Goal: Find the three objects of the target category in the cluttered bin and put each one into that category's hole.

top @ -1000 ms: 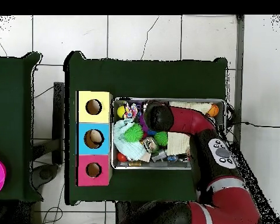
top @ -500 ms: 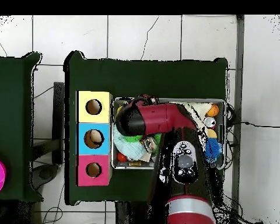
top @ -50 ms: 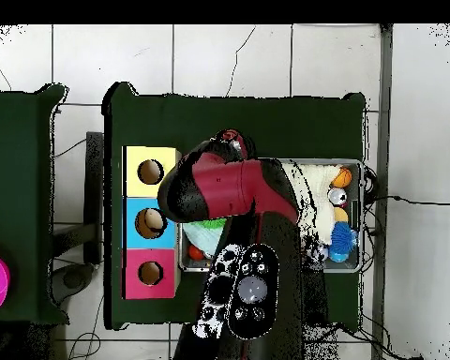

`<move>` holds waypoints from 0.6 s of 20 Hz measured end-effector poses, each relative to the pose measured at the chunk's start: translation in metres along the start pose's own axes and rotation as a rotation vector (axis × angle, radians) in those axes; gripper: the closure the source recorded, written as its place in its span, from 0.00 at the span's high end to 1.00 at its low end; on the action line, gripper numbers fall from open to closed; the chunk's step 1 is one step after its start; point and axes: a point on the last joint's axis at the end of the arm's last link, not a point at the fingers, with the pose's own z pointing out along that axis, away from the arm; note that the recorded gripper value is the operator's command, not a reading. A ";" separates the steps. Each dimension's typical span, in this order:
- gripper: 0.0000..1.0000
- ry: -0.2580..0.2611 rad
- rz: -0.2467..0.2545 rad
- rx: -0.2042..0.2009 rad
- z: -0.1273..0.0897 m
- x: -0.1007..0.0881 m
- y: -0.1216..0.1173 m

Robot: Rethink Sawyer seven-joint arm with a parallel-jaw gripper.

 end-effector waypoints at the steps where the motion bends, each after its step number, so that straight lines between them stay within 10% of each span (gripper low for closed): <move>1: 0.00 -0.002 0.000 0.007 -0.003 -0.001 -0.002; 5: 0.00 0.021 0.056 0.013 -0.009 -0.001 -0.016; 12: 0.00 0.220 0.233 -0.076 -0.004 0.030 -0.033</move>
